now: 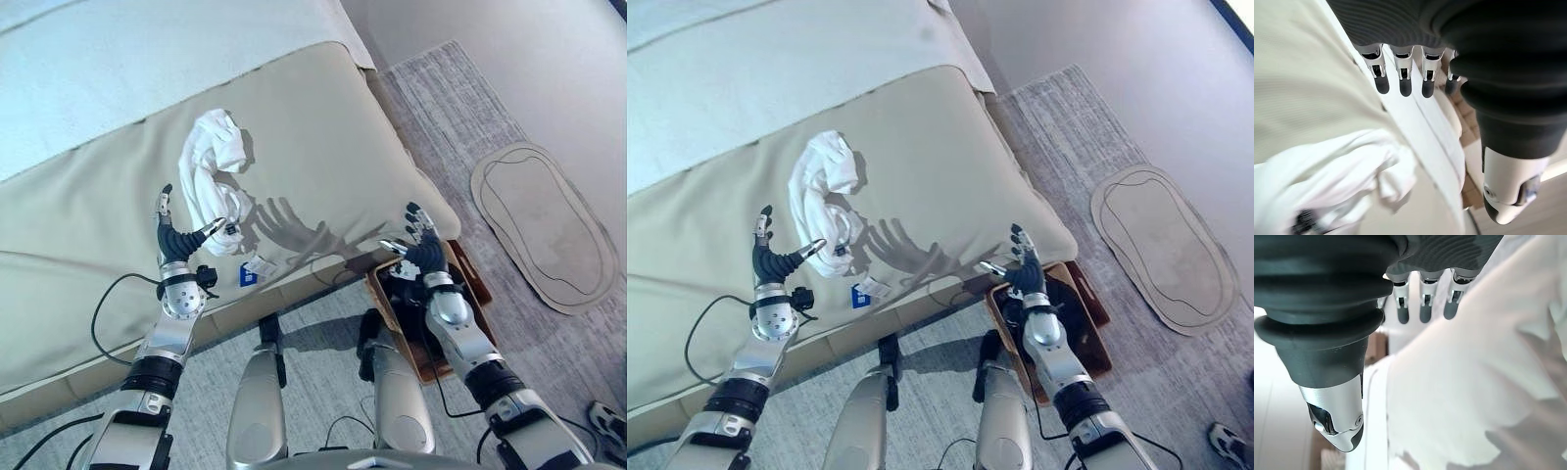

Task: Pick up clothes into the bucket

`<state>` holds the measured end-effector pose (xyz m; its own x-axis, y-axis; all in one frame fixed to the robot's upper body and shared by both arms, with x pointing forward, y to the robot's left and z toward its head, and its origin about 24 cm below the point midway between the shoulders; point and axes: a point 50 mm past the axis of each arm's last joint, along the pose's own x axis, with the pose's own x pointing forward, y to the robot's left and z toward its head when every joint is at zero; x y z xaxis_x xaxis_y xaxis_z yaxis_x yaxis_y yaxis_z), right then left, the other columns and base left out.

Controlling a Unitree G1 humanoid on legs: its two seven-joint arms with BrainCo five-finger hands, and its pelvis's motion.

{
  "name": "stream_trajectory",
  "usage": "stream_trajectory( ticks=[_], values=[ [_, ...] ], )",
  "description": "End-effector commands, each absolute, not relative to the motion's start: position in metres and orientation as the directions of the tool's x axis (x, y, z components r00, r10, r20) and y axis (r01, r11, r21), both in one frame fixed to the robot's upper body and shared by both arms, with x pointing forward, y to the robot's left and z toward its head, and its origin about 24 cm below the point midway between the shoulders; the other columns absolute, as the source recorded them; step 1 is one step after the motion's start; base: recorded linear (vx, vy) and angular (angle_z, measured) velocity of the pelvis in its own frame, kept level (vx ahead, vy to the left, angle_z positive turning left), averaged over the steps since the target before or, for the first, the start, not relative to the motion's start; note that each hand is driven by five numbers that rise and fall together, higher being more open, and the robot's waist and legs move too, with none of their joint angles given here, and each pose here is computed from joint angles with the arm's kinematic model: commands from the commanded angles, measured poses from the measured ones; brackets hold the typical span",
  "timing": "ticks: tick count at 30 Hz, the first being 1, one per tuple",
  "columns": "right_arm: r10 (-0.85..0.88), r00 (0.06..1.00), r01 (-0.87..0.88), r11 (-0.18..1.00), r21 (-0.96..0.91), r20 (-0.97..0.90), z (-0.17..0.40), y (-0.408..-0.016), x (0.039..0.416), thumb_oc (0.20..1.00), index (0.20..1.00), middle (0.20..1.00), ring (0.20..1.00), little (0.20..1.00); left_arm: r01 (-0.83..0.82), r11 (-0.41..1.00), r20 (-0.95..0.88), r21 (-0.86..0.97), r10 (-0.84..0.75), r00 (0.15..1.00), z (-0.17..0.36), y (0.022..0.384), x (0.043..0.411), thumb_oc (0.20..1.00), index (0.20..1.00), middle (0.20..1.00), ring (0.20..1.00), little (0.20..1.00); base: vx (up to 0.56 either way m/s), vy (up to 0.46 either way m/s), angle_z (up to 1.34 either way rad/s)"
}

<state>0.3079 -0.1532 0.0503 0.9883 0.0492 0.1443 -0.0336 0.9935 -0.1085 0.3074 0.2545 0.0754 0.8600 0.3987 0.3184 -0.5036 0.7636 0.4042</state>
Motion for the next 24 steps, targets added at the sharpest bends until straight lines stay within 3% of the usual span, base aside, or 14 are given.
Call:
stream_trajectory(
  ticks=[1,6,11,17,24],
  values=[
    [0.152,0.928,-0.139,0.988,-0.062,0.341,0.093,-0.123,0.309,1.0,1.0,1.0,1.0,1.0,-0.605,0.645,0.477,0.467,0.393,0.786,0.119,0.274,0.322,1.0,1.0,1.0,1.0,1.0,-0.11,0.011,0.0],
    [0.189,0.893,-0.176,0.982,-0.07,0.409,0.111,-0.108,0.311,1.0,1.0,1.0,1.0,1.0,-0.716,0.547,0.544,0.434,0.475,0.692,0.15,0.296,0.332,1.0,1.0,1.0,1.0,1.0,-0.14,0.02,0.08],
    [0.145,0.889,-0.124,0.989,-0.078,0.435,0.12,-0.117,0.315,1.0,1.0,1.0,1.0,1.0,-0.79,0.472,0.625,0.391,0.494,0.604,0.189,0.307,0.339,1.0,1.0,1.0,1.0,1.0,-0.03,0.027,0.09],
    [0.12,0.88,-0.093,0.992,-0.08,0.459,0.123,-0.13,0.311,1.0,1.0,1.0,1.0,1.0,-0.874,0.283,0.693,0.395,0.533,0.486,0.227,0.337,0.338,1.0,1.0,1.0,1.0,1.0,-0.05,0.027,-0.01],
    [0.103,0.873,-0.079,0.994,-0.07,0.477,0.126,-0.138,0.308,1.0,1.0,1.0,1.0,1.0,-0.878,0.271,0.74,0.395,0.472,0.479,0.247,0.34,0.335,1.0,1.0,1.0,1.0,1.0,-0.02,0.034,0.0]
  ],
)
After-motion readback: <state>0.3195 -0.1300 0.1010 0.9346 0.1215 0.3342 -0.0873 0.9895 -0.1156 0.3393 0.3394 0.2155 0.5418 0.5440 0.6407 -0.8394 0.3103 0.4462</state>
